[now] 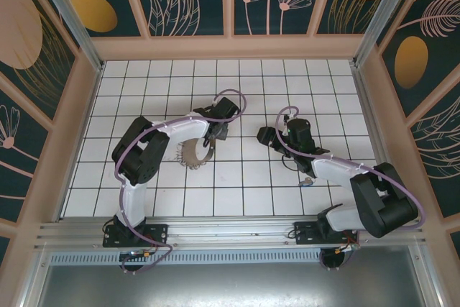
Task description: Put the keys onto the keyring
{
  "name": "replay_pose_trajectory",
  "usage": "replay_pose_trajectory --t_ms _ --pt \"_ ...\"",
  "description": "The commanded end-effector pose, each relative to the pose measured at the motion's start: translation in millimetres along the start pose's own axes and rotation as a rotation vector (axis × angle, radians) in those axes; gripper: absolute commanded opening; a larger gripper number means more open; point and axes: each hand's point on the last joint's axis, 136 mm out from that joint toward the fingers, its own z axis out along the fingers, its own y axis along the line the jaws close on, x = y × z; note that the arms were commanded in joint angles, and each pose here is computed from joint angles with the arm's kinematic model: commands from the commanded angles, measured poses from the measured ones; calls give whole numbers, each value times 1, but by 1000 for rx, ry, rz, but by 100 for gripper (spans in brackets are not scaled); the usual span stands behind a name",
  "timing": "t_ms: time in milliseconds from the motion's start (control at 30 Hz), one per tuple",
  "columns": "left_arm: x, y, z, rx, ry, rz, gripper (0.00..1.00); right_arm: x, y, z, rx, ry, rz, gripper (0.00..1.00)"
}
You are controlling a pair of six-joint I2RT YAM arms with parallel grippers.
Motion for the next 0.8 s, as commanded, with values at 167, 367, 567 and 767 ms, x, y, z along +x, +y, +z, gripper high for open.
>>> replay_pose_trajectory --t_ms 167,367,567,767 --pt "11 9 13 -30 22 0 40 3 1 3 -11 4 12 79" --pt "13 12 16 -36 26 -1 38 4 0 3 -10 6 13 79" --pt "14 17 20 -49 30 -3 38 5 -1 3 -8 8 14 79" --pt "15 20 24 -58 32 -3 38 5 -1 3 -8 9 12 79"
